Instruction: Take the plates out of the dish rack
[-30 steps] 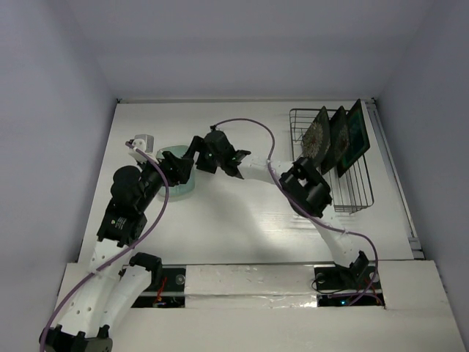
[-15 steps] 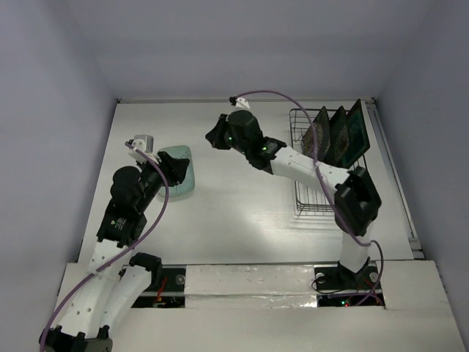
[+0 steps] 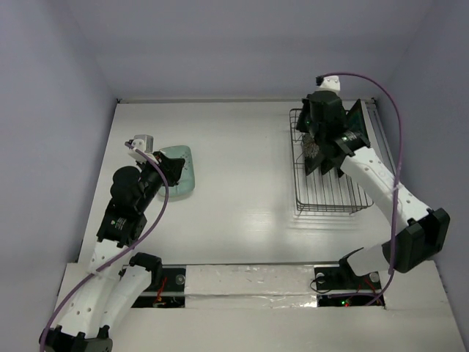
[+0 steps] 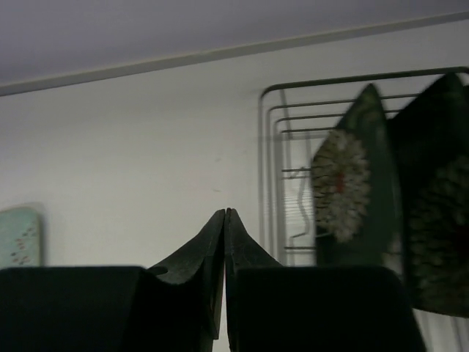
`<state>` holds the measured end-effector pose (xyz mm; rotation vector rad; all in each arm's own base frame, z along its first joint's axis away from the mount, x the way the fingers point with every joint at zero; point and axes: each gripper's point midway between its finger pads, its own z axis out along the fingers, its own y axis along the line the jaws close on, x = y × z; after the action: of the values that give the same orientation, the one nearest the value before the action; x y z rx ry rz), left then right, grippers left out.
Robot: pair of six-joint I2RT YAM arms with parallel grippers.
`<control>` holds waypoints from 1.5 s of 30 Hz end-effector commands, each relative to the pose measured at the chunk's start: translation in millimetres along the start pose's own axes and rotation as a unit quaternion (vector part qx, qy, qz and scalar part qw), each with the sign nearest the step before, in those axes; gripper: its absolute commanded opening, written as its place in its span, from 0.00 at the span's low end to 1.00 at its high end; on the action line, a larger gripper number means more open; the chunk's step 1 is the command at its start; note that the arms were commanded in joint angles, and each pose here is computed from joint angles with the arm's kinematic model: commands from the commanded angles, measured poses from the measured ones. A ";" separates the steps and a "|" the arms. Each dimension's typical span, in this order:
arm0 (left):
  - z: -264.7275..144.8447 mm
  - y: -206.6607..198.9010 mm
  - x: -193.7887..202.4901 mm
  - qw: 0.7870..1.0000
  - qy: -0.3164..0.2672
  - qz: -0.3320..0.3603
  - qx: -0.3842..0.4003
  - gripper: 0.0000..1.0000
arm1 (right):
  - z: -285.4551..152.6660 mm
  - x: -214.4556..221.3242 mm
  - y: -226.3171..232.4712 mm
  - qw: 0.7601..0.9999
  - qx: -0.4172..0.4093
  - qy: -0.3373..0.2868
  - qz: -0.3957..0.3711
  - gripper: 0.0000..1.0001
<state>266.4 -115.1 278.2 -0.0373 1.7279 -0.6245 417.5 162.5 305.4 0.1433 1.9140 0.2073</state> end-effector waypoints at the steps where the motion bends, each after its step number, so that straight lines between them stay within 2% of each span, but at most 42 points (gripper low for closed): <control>1: -2.3 -13.9 -23.6 0.999 -0.032 0.007 0.021 0.08 | -19.1 -7.1 -56.4 0.996 0.075 0.016 -0.052 0.09; 2: -2.3 -14.2 -23.0 0.999 -0.030 0.006 0.022 0.10 | -21.8 -12.0 -65.3 0.995 0.083 0.013 -0.052 0.15; 3: -2.3 -14.2 -23.5 0.999 -0.031 0.006 0.021 0.11 | -22.3 -17.6 -71.8 0.995 0.090 0.011 -0.051 0.32; 6: -2.3 -14.3 -23.4 0.999 -0.031 0.007 0.022 0.21 | -18.0 -18.3 -96.5 0.990 0.119 0.031 -0.064 0.51; 9: -1.3 -14.6 -22.8 0.999 -0.030 0.007 0.023 0.30 | -7.8 -7.8 -104.2 0.987 0.124 0.063 -0.081 0.52; 13: -0.9 -14.6 -22.0 0.999 -0.028 0.007 0.024 0.34 | 9.0 3.3 -127.7 0.977 0.170 0.093 -0.087 0.52; 17: -0.9 -14.9 -21.9 0.999 -0.028 0.007 0.025 0.35 | 27.7 6.9 -130.8 0.973 0.179 0.112 -0.097 0.52; 19: -0.9 -14.6 -22.0 0.999 -0.028 0.007 0.024 0.35 | 39.1 20.7 -136.8 0.965 0.194 0.138 -0.111 0.50; 26: -1.1 -16.5 -22.8 0.999 -0.029 0.008 0.029 0.35 | 49.0 21.8 -155.5 0.953 0.232 0.146 -0.128 0.44; 34: -1.5 -16.9 -23.0 0.999 -0.029 0.008 0.029 0.35 | 51.4 27.6 -164.9 0.941 0.252 0.163 -0.155 0.25; 35: -1.5 -16.9 -23.0 0.999 -0.029 0.008 0.030 0.35 | 49.2 26.4 -166.4 0.940 0.256 0.161 -0.156 0.22; 36: -1.2 -16.9 -22.5 0.999 -0.028 0.009 0.030 0.35 | 47.4 24.1 -168.3 0.938 0.262 0.159 -0.159 0.13; 40: -1.5 -16.9 -23.0 0.999 -0.029 0.008 0.030 0.36 | 34.9 4.1 -169.6 0.938 0.269 0.137 -0.169 0.01; 45: -1.8 -16.6 -23.1 0.999 -0.029 0.009 0.029 0.36 | 18.2 -25.6 -169.4 0.939 0.277 0.106 -0.177 0.00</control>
<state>266.6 -117.4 276.5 -0.0283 1.7357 -0.6334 450.7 19.4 209.8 0.0527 2.3125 -0.5004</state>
